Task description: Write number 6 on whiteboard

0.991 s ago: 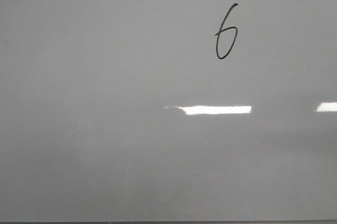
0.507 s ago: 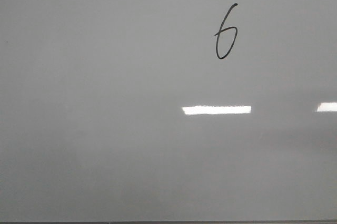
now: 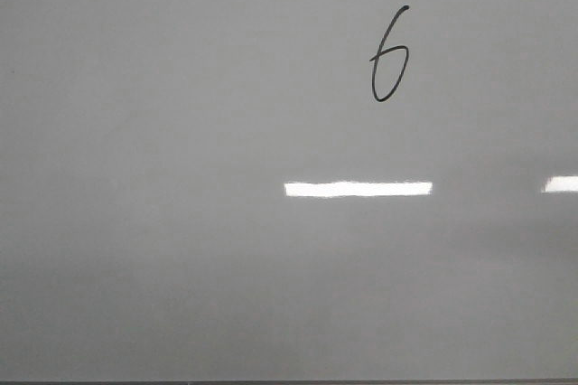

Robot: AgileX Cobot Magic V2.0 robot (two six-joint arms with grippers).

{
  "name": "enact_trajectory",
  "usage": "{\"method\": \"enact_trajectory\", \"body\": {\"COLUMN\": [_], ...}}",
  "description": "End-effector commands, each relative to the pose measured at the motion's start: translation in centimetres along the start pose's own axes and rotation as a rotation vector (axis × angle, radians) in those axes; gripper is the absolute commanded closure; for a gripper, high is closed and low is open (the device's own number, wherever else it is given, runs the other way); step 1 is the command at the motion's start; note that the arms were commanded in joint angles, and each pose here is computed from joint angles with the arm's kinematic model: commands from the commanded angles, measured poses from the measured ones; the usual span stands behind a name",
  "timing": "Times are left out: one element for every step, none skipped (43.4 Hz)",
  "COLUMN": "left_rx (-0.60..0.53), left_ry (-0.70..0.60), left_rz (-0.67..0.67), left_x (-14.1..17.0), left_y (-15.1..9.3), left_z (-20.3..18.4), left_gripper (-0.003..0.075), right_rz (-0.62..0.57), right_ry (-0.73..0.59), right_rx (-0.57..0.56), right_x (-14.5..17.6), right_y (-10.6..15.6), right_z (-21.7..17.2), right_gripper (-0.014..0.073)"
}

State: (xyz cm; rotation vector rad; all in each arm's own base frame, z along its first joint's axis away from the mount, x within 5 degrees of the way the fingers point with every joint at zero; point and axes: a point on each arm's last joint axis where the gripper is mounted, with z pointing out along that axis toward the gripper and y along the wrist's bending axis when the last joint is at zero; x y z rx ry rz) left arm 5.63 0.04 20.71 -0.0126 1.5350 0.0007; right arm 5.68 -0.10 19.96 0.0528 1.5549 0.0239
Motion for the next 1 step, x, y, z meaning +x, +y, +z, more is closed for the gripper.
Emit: {"method": "enact_trajectory", "body": {"left_rx": [-0.004], "left_ry": [-0.094], "left_rz": [-0.012], "left_x": [-0.72], "left_y": [0.03], "left_z": [-0.15], "left_gripper": [0.0741], "right_rz": [-0.016], "right_ry": [-0.114], "right_rx": [0.006], "right_x": [-1.10], "right_y": [-0.02], "right_z": [-0.23], "right_gripper": [0.0716]}}
